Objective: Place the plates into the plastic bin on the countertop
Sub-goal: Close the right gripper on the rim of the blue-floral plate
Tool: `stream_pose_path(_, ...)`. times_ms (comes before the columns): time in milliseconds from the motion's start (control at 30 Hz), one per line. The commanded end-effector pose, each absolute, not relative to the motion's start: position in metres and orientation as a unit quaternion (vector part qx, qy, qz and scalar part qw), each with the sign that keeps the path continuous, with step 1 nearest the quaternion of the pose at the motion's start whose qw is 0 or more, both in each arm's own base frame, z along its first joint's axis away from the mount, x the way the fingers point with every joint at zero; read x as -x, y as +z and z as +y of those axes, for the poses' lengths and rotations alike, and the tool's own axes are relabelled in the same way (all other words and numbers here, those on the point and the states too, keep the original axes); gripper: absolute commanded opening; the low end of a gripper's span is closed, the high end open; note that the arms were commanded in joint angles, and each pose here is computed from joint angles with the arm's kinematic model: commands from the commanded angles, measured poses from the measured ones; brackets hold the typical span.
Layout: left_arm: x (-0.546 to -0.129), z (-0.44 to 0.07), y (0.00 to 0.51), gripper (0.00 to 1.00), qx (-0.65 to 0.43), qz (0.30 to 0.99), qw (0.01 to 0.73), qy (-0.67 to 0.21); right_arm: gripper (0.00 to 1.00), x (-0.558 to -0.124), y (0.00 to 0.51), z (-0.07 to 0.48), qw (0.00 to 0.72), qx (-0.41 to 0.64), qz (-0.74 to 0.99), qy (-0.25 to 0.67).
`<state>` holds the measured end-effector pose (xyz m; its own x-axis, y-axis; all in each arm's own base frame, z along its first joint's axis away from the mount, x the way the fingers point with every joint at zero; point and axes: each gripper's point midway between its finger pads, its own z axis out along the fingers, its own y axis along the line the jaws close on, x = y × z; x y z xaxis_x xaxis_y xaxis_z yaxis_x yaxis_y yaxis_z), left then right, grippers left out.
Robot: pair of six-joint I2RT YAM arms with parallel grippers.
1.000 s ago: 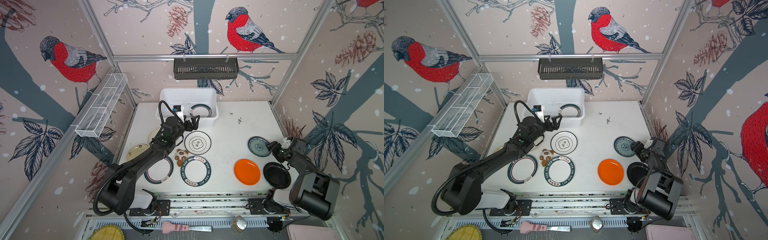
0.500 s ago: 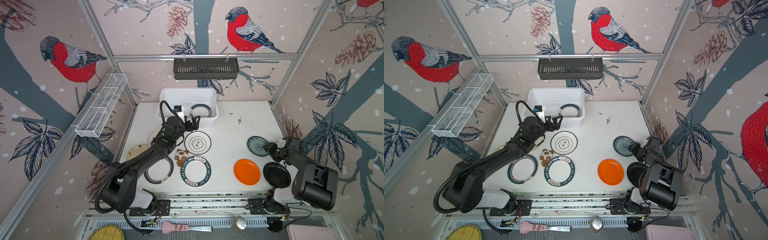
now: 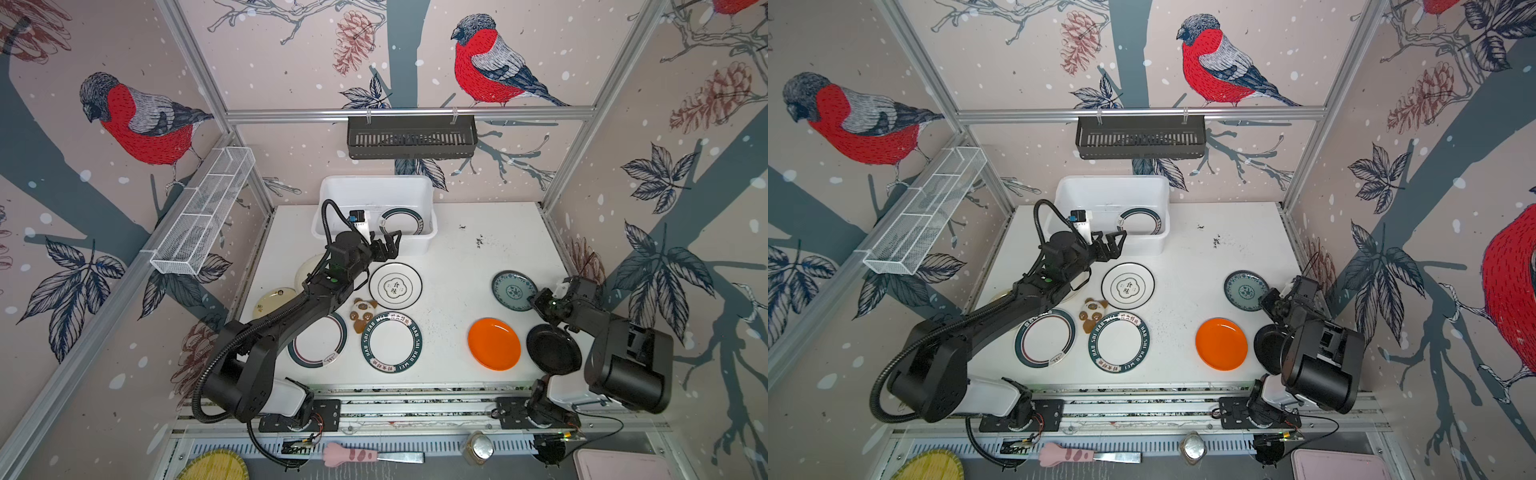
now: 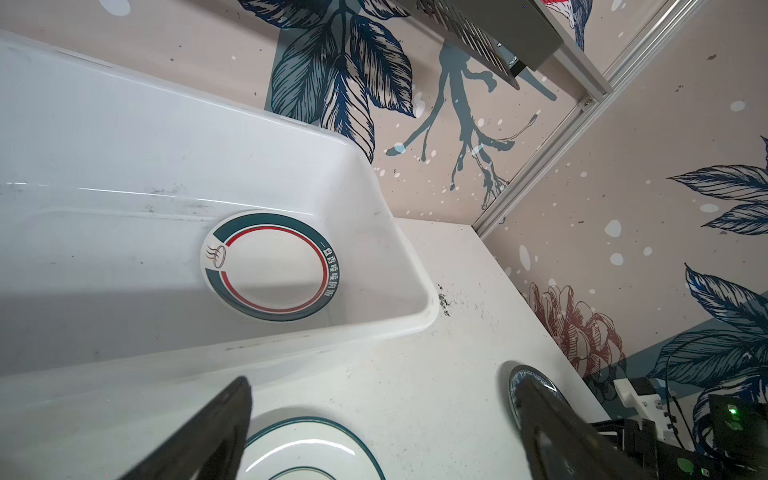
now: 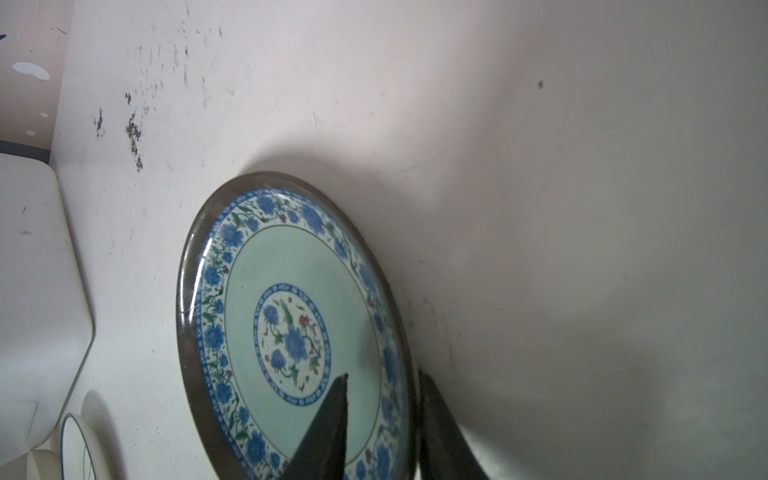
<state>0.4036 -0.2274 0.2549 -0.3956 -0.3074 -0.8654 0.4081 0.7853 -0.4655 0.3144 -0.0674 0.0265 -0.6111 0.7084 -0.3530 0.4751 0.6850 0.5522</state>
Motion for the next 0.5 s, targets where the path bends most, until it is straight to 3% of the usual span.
stream_pose_path(0, -0.4045, -0.2263, 0.2621, 0.98, -0.026, 0.765, 0.556, -0.324, 0.27, -0.3169, 0.0244, -0.0701, 0.287, -0.343, 0.872, 0.2)
stream_pose_path(267, -0.4028, -0.2261, 0.2598, 0.98, -0.026, 0.768, 0.553, -0.322, 0.07, -0.3179, 0.018, -0.0682, 0.279, -0.348, 0.872, 0.203)
stream_pose_path(467, -0.4024, -0.2279, 0.259, 0.98, -0.032, 0.768, 0.554, -0.319, 0.02, -0.3203, 0.0201, -0.0662, 0.28, -0.349, 0.87, 0.205)
